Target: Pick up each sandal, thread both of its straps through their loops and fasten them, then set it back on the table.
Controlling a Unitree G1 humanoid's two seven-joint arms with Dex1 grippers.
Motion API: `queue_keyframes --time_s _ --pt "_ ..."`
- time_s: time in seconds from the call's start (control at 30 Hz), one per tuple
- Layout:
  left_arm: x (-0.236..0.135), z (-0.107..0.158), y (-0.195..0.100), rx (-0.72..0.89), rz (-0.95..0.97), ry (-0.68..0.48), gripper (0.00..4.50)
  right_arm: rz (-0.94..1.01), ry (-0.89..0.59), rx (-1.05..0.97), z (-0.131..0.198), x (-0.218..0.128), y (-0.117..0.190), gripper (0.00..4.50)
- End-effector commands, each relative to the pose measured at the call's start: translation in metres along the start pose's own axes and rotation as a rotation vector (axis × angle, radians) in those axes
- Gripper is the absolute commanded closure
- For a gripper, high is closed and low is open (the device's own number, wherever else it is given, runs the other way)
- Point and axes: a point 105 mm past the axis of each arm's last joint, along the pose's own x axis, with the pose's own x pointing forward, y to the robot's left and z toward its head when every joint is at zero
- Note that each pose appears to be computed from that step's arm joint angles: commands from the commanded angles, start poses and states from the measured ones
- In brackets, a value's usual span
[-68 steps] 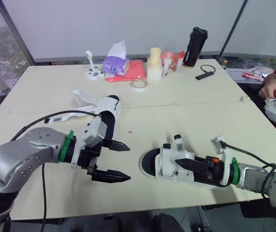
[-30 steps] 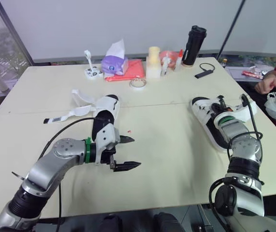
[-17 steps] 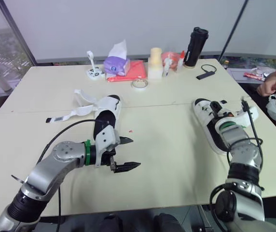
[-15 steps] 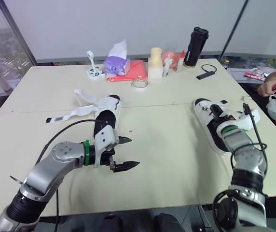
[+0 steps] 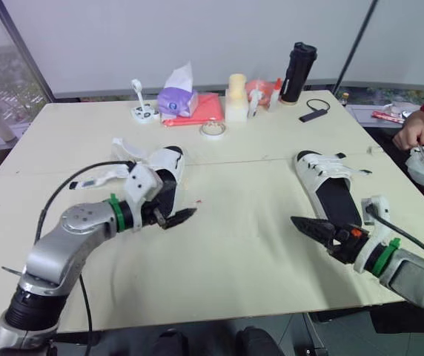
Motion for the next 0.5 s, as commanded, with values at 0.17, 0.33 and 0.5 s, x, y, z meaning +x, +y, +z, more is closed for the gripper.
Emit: queue_keyframes --time_s 0.17,0.33,0.5 --pt "0.013 0.008 0.037 0.613 0.230 0.120 0.00 0.245 -0.053 -0.266 0.032 0.035 0.055 0.01" --pt "0.023 0.012 0.053 0.901 0.364 0.134 0.00 0.324 -0.060 -0.344 0.041 0.044 0.076 0.01" --pt "0.032 -0.007 0.060 1.034 0.350 0.216 0.00 0.320 -0.023 -0.426 0.040 0.049 0.079 0.01"
